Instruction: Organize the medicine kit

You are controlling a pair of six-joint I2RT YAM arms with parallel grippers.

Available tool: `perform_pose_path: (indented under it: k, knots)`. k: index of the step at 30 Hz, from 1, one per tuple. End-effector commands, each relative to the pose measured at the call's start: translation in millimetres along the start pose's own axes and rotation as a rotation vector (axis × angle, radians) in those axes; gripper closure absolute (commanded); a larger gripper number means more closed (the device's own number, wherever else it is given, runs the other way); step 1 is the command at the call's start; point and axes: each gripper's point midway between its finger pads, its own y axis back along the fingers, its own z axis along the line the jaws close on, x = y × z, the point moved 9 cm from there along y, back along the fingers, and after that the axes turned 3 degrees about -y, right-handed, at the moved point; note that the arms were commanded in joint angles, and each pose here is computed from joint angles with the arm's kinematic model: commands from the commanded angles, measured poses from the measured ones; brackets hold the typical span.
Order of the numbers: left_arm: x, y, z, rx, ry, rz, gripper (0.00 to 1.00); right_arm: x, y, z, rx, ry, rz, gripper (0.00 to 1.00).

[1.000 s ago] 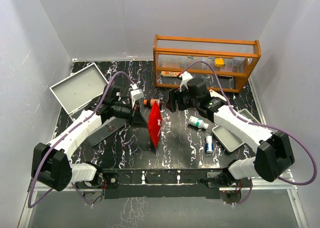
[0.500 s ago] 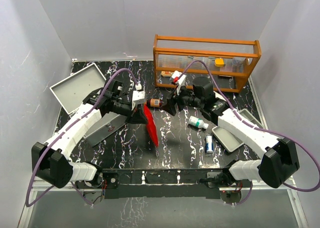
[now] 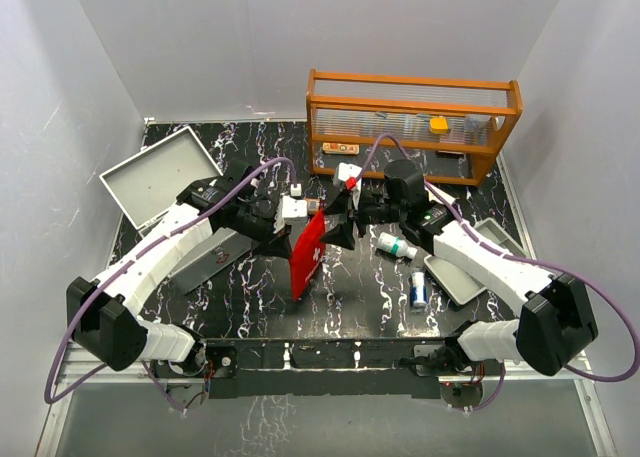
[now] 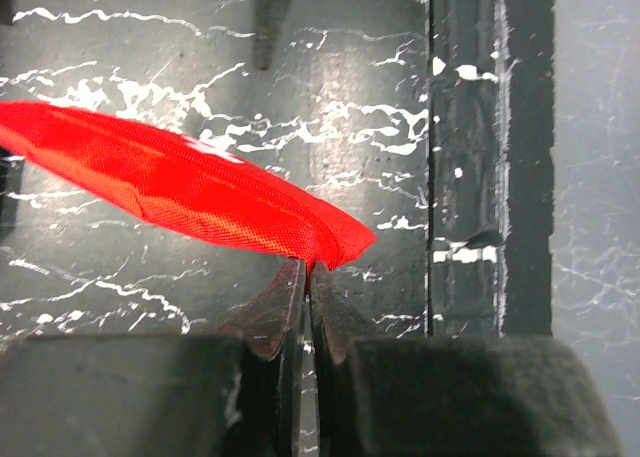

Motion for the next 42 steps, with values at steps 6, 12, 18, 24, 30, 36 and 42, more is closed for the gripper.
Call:
perform_pose_path:
  k: [6,12,18,24,30,36,42]
  knots:
    - [-15,11,0,-0.097,-0.132,0.181,1.00,2,-16,0,-0.094,0.125,-0.061,0.31]
    - [-19,10,-1,-0.133,-0.206,0.230,1.00,5,-27,-3,-0.110,0.141,-0.051,0.31]
    - [-23,14,-2,-0.176,-0.289,0.210,1.00,23,-36,-4,-0.159,0.120,0.013,0.31]
    - [-24,18,-1,-0.212,-0.347,0.216,1.00,23,-38,-13,-0.120,0.134,0.065,0.32]
    - [-27,21,-1,-0.249,-0.410,0.213,1.00,3,-33,-10,-0.113,0.177,0.018,0.32]
    - [-32,24,-3,-0.265,-0.468,0.199,1.00,-4,-35,-16,-0.070,0.201,-0.012,0.31]
    - [-33,25,-5,-0.285,-0.509,0.183,1.00,9,-41,-14,-0.160,0.164,0.029,0.31]
